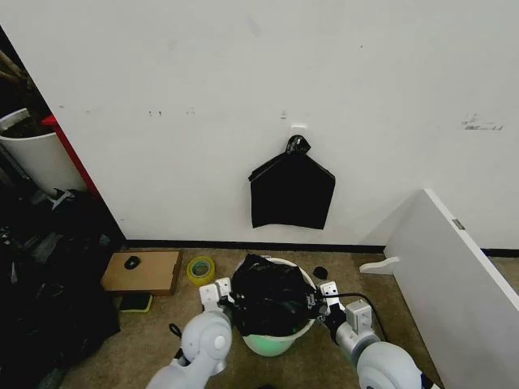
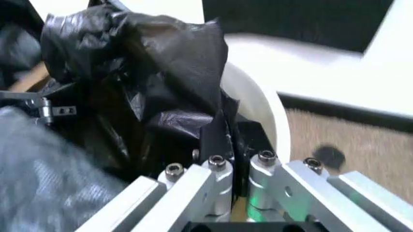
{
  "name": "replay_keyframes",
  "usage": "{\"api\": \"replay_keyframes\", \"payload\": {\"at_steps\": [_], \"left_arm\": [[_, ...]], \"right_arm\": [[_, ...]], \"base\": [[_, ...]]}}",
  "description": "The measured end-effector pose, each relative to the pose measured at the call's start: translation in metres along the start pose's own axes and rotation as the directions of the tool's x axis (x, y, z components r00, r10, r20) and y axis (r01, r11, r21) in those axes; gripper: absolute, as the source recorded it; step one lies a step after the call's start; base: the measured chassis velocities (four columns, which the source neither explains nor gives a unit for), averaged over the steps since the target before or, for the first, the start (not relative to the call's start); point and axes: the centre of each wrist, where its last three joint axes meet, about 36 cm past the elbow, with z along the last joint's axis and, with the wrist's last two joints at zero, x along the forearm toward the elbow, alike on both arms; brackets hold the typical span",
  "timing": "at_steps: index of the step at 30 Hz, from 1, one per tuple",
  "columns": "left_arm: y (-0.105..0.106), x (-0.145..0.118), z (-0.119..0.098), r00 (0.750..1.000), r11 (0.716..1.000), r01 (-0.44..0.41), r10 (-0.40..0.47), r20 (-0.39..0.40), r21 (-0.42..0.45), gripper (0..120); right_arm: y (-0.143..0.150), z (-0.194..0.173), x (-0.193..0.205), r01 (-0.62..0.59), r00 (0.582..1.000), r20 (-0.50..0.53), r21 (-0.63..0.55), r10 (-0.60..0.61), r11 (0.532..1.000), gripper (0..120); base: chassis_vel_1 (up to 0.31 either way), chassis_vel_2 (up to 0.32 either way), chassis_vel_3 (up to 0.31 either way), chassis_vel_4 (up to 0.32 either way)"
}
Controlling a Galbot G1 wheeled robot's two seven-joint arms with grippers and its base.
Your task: Place the garbage bag over the trash bin.
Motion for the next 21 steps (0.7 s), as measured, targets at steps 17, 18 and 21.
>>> {"api": "replay_keyframes", "payload": {"at_steps": [17,18,21], "left_arm": [[0.044,-0.022,0.046,0.867,0.946,-0.084,0.224,0.445,-0.312,0],[0.045,-0.023,0.047,0.861,0.941,-0.081,0.233,0.453,-0.328,0],[0.046,-0.024,0.048,0.855,0.934,-0.079,0.243,0.458,-0.348,0]], "right_arm": [[0.000,0.040,0.000,0.050,0.909,0.407,0.110,-0.091,0.993,19],[-0.001,0.042,0.002,0.044,0.906,0.411,0.135,-0.097,0.990,23],[-0.003,0.048,0.008,0.031,0.909,0.402,0.199,-0.110,0.979,34]], "base": [[0.000,0.000,0.000,0.000],[0.000,0.000,0.000,0.000],[0.000,0.000,0.000,0.000]]}}
